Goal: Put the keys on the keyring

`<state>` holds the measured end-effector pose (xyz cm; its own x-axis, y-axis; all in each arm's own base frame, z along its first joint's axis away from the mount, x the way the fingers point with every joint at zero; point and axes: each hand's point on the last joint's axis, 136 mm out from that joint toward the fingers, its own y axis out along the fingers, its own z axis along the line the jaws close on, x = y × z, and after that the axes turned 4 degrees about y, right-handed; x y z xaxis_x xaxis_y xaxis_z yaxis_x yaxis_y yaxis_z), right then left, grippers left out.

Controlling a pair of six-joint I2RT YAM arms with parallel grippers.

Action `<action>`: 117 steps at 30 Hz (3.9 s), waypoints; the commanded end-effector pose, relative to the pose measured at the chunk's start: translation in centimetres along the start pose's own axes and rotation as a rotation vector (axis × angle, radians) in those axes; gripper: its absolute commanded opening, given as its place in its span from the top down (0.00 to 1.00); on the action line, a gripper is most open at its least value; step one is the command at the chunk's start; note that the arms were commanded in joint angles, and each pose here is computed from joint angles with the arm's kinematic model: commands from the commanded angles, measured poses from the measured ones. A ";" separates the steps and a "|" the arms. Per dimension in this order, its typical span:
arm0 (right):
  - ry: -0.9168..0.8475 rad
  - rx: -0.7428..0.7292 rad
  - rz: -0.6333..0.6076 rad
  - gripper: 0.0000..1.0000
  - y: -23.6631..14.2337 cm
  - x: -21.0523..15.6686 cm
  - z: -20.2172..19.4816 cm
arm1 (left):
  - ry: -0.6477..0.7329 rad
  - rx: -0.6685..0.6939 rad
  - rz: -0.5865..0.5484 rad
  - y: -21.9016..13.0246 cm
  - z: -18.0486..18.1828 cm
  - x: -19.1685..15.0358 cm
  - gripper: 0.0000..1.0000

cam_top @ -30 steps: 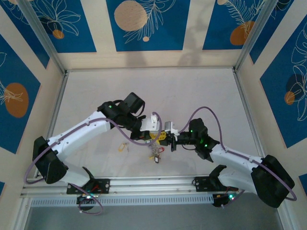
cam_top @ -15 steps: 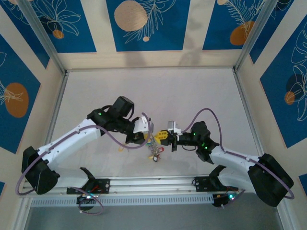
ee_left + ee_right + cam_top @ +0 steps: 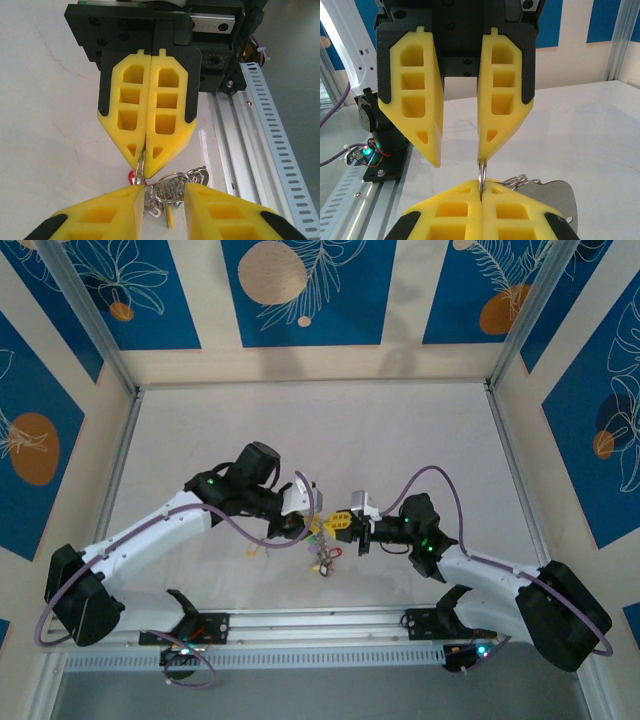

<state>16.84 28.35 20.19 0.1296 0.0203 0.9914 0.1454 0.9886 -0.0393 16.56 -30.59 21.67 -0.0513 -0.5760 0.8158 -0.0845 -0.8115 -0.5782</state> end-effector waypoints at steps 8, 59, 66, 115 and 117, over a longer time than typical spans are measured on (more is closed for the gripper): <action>-0.062 0.039 -0.022 1.00 0.3 1.1 0.8 | 0.026 0.075 -0.021 0.2 1.2 -0.3 0.65; -0.085 -0.028 -0.047 1.00 0.6 1.8 -0.4 | -0.060 -0.089 0.033 1.6 -1.1 -2.4 0.93; -0.086 -0.053 -0.049 1.00 0.4 1.8 -0.6 | -0.057 -0.067 0.056 1.3 -1.0 -2.8 0.74; -0.089 -0.126 0.060 0.82 -0.9 -0.2 -1.3 | -0.011 0.074 0.076 0.0 1.3 -1.2 1.00; -0.087 -0.116 0.060 0.86 -1.0 -0.1 -1.2 | -0.002 0.066 0.059 -0.1 1.1 -0.8 1.00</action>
<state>17.79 27.44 19.66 0.0716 0.0966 0.9927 0.2459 0.9629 -0.1115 17.81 -30.08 19.09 -0.0108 -0.6573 0.7536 -0.0193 -0.7533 -0.6574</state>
